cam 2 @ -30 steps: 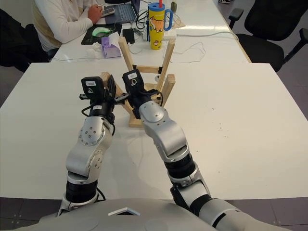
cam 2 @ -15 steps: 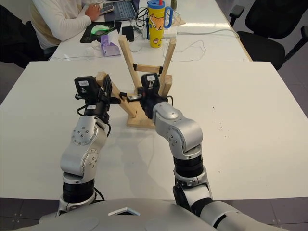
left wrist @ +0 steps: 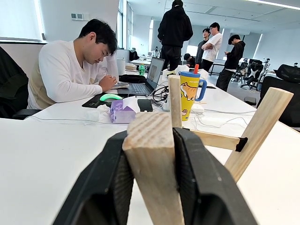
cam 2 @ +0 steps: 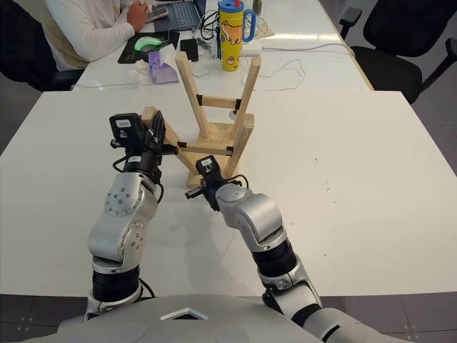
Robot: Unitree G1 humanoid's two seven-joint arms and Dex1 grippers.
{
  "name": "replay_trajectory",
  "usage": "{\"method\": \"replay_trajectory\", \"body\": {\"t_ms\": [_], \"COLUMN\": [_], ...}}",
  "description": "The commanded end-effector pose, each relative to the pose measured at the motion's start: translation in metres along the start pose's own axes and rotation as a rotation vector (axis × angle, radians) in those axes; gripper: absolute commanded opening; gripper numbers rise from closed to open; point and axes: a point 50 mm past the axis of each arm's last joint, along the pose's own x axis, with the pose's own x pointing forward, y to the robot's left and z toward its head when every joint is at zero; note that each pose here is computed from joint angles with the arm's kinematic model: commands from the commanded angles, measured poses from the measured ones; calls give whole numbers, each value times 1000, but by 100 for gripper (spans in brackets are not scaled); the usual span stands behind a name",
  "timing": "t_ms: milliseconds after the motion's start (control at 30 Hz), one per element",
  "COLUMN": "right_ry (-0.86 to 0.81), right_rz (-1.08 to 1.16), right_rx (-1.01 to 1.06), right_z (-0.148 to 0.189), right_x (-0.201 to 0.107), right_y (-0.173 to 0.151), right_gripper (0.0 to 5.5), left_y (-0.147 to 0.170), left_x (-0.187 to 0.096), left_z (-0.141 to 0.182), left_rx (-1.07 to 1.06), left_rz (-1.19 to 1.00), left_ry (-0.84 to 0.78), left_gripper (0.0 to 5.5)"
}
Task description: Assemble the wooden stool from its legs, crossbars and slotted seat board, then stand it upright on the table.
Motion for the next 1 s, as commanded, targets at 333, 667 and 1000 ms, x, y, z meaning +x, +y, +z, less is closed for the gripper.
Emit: {"method": "replay_trajectory", "body": {"t_ms": [333,667,1000], "right_ry": [39,-228,-282], "right_rz": [151,1,52], "right_rx": [-35,97,167], "right_z": [-3,34,31], "right_x": [-83,-115,-108], "right_y": [-81,-102,-83], "right_gripper": [20,176,331], "left_y": [7,14,13], "left_x": [-4,-7,0], "left_z": [-25,-29,-25], "left_rx": [67,89,105], "left_rz": [72,92,61], "left_ry": [132,141,127], "left_gripper": [113,113,113]}}
